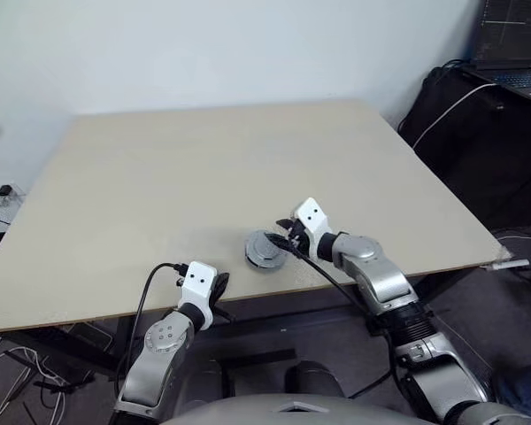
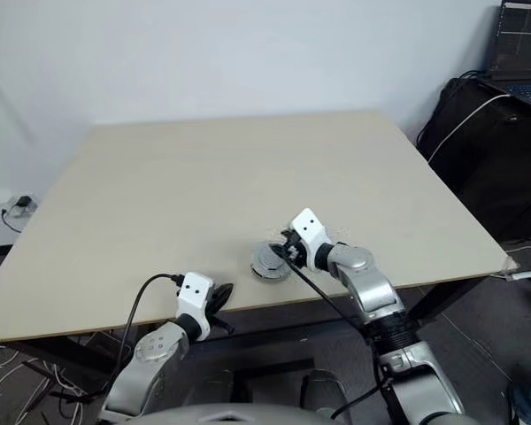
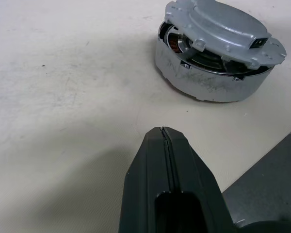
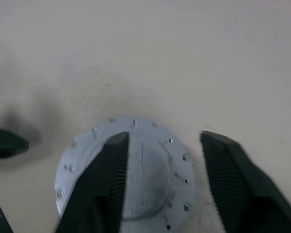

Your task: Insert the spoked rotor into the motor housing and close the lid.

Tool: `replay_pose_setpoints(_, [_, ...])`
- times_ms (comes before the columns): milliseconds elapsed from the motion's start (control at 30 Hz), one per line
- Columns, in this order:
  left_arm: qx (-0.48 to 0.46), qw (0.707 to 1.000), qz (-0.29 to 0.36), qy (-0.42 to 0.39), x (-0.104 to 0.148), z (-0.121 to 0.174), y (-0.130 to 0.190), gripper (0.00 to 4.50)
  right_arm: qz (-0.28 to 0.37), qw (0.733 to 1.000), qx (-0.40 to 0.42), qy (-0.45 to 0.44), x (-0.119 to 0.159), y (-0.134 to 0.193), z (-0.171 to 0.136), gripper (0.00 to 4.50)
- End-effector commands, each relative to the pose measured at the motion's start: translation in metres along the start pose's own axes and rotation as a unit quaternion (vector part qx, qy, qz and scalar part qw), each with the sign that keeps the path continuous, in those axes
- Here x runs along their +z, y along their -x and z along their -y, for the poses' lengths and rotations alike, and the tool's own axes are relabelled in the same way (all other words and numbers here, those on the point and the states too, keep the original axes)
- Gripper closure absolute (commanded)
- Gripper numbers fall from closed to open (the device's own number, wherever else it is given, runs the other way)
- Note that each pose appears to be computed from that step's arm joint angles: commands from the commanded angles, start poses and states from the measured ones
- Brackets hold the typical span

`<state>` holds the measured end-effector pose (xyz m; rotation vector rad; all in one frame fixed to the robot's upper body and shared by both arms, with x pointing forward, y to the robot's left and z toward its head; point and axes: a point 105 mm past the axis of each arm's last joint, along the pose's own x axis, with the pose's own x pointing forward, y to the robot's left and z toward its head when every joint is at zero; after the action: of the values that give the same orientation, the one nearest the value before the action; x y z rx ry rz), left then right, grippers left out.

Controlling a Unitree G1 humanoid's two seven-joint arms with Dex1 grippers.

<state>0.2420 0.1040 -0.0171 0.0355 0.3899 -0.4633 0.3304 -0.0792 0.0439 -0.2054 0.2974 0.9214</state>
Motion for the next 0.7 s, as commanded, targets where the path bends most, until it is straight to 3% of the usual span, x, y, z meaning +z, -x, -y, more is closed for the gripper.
replay_pose_setpoints(33, [0.001,1.000,0.021,-0.007,0.009,-0.001,-0.002,4.50,0.029,0.998,0.039,0.038,0.015,0.001,0.002,0.93])
replay_pose_setpoints(133, [0.004,1.000,0.020,-0.006,0.008,-0.003,-0.001,4.50,0.026,0.997,0.067,0.037,0.012,0.001,0.003,0.01])
replay_pose_setpoints(700, [0.021,0.999,0.025,-0.005,0.012,-0.005,0.006,4.50,-0.008,0.989,0.144,0.015,0.005,-0.014,0.000,0.01])
